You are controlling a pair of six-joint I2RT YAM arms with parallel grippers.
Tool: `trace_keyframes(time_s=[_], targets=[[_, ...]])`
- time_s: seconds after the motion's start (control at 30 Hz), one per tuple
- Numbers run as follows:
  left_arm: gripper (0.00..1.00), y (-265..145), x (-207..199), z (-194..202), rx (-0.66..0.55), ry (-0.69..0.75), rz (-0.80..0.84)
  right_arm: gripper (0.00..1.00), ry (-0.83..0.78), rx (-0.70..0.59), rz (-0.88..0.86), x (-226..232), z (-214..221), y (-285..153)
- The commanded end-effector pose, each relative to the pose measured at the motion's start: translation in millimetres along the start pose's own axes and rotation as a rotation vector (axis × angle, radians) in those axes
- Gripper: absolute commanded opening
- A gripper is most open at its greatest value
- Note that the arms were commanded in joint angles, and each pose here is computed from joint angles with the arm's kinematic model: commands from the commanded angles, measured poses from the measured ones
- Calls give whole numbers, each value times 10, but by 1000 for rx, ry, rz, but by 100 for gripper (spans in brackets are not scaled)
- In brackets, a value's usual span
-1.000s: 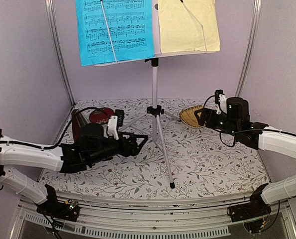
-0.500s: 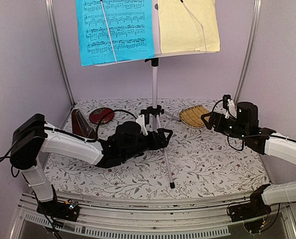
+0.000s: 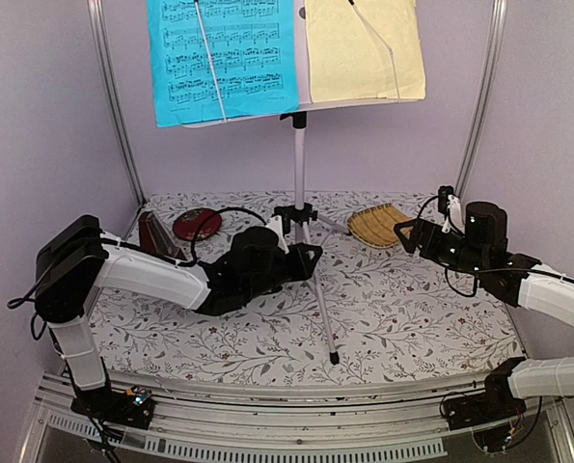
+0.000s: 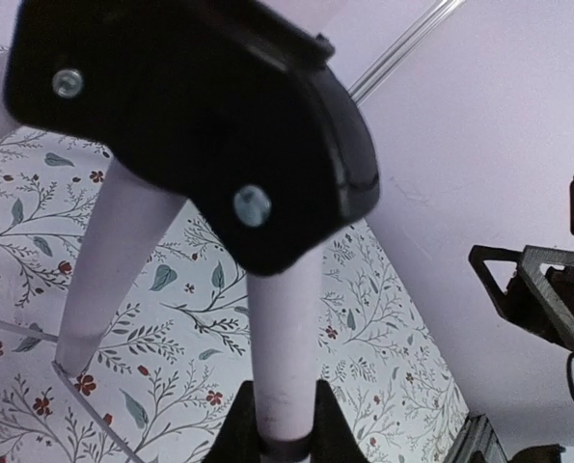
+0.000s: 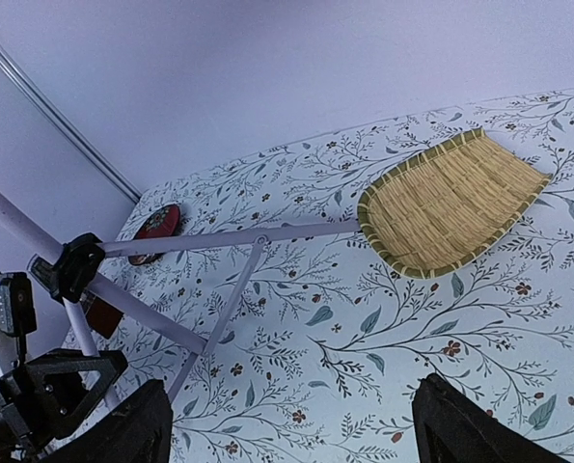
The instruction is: Pack up the instrument practice props
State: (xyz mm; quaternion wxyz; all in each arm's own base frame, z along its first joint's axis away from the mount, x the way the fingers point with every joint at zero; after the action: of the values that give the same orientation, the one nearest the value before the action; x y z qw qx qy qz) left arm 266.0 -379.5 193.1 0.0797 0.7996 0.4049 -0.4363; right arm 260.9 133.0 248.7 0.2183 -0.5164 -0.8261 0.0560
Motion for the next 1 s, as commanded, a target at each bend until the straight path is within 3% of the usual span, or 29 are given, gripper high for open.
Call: trace_keyframes(time_s=[0.0, 0.13, 0.37, 0.5, 0.97], targets=[[0, 17, 3, -102, -6, 38, 9, 88, 14, -27, 37, -53, -12, -52], [0, -73, 46, -182, 48, 98, 75, 88, 12, -29, 47, -58, -24, -66], [0, -307, 61, -280, 231, 382, 241, 88, -2, -32, 65, -65, -54, -83], [0, -375, 152, -374, 311, 451, 263, 88, 2, -30, 67, -70, -47, -83], [0, -324, 631, -822, 372, 629, 267, 90, 7, -51, 52, -24, -154, -134]])
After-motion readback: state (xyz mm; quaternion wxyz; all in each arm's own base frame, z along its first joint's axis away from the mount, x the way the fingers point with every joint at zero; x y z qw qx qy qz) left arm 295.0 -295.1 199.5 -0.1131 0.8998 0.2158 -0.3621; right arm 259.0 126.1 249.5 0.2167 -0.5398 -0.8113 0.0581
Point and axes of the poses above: each gripper's point midway between its finger pads, its own y axis out along the fingers, its own x axis along the line the jaws close on, z = x × y, the point moved 8 cm from there along -y, back along the fingers, and after that the axes turned 12 degrees about -y, right-handed, at the moved point
